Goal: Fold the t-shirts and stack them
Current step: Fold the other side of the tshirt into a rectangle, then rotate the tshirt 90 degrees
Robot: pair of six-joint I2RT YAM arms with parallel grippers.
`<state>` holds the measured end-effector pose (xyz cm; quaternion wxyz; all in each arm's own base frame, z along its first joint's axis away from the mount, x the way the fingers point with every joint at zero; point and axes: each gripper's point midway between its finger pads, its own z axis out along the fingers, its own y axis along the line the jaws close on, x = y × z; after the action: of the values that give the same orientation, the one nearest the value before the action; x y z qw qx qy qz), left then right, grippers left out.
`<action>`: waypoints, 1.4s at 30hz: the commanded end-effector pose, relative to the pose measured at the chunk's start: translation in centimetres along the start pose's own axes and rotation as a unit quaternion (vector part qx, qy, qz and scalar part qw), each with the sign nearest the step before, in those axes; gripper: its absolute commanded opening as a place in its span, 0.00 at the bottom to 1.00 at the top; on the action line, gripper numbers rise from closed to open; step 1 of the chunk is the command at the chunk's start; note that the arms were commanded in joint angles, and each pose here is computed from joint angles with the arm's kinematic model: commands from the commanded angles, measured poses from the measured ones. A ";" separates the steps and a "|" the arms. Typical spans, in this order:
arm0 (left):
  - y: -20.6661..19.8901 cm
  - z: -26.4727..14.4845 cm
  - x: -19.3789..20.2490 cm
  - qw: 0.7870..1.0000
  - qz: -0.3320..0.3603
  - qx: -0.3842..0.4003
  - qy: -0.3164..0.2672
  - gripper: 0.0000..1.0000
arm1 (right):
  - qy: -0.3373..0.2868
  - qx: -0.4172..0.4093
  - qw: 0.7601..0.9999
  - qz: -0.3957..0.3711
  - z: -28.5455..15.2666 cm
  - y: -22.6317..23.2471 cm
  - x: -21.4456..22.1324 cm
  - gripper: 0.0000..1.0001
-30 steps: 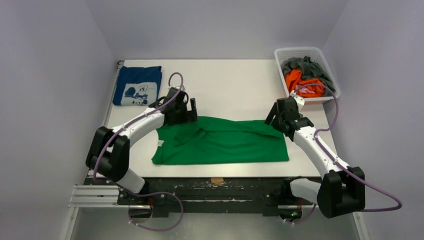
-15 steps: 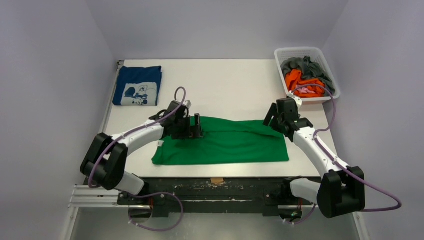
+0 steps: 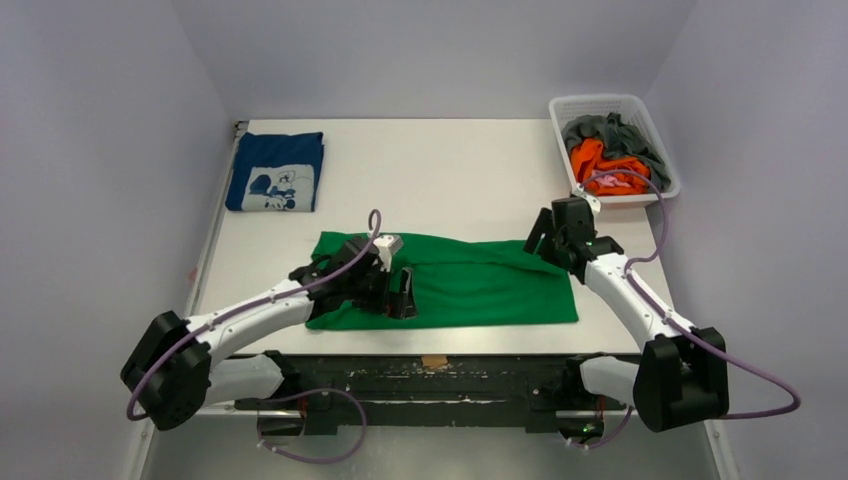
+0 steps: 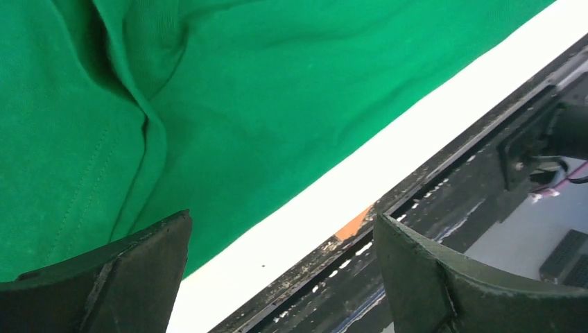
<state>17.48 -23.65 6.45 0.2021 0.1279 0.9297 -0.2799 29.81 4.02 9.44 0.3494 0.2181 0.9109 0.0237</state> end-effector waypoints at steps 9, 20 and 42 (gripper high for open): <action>-0.9 -6.1 -7.1 0.980 -0.030 -0.002 -0.198 1.00 | 0.012 -0.064 0.997 -0.030 2.8 5.0 -2.7 0.74; -3.6 2.1 -12.6 0.989 -0.054 0.086 -0.111 1.00 | 0.030 -0.064 0.997 -0.028 4.2 5.5 -2.1 0.73; 0.2 -1.4 -7.1 0.980 -0.141 -0.026 -0.141 1.00 | 0.090 -0.065 0.994 -0.012 6.9 5.1 2.3 0.73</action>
<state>21.70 -25.49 11.98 0.2887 0.0374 0.8970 -0.3326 35.07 8.41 3.06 0.2656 0.1699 0.9455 0.0811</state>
